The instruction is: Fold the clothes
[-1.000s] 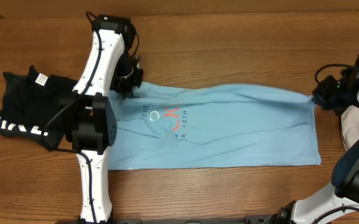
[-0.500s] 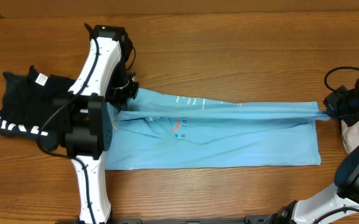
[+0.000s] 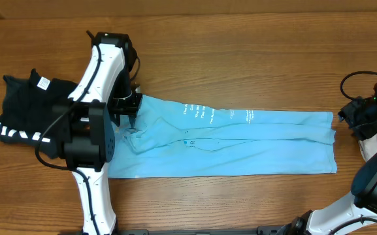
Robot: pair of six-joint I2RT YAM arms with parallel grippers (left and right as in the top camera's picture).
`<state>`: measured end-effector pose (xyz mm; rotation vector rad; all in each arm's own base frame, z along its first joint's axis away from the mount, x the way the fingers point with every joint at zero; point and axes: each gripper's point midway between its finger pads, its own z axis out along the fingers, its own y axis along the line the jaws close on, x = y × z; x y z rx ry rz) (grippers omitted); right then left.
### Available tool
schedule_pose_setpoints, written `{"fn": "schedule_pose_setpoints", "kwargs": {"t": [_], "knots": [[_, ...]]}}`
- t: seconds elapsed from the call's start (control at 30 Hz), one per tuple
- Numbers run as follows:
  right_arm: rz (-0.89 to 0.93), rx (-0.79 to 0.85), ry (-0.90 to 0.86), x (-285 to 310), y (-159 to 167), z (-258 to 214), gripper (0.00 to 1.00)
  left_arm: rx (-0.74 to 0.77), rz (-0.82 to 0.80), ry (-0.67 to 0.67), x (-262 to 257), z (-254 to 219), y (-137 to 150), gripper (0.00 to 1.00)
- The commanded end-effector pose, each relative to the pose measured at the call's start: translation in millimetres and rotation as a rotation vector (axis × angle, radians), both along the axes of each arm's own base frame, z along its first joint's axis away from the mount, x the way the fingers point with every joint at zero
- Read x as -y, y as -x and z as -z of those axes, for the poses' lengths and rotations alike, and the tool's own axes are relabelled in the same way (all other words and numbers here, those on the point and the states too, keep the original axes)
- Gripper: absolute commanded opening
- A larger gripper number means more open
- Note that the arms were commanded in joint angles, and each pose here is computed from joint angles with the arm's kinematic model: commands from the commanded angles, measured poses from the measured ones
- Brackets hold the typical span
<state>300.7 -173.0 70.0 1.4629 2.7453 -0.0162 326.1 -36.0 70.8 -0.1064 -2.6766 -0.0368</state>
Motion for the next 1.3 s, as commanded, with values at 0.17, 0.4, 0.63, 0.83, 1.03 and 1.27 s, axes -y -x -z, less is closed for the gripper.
{"fn": "schedule_pose_setpoints", "kwargs": {"t": [0.17, 0.4, 0.63, 0.83, 1.03, 1.27], "knots": [[-0.262, 0.403, -0.340, -59.0, -54.6, -95.2, 0.54, 0.467, -0.090, 0.022, -17.0, -129.1, -21.2, 0.47], [-0.436, 0.604, -0.489, -94.8, -62.9, -132.1, 0.58, 0.758, -0.271, -0.081, -39.6, -215.1, 13.1, 0.47], [-0.395, 0.484, -0.378, -75.2, -54.2, -111.6, 0.89, 0.725, -0.303, 0.063, -14.0, -209.3, 27.4, 0.61], [-0.358, 0.288, -0.255, -41.5, -39.6, -69.2, 1.00, 0.691, -0.303, 0.059, -13.0, -176.6, 18.0, 0.68], [-0.250, 0.167, -0.279, -18.3, -5.3, -33.2, 1.00, 0.774, -0.296, 0.076, -12.0, -182.3, -1.7, 0.90], [-0.121, 0.089, -0.353, -14.3, 49.9, 30.7, 1.00, 0.846, -0.267, 0.092, -11.0, -188.5, -18.3, 0.95]]}}
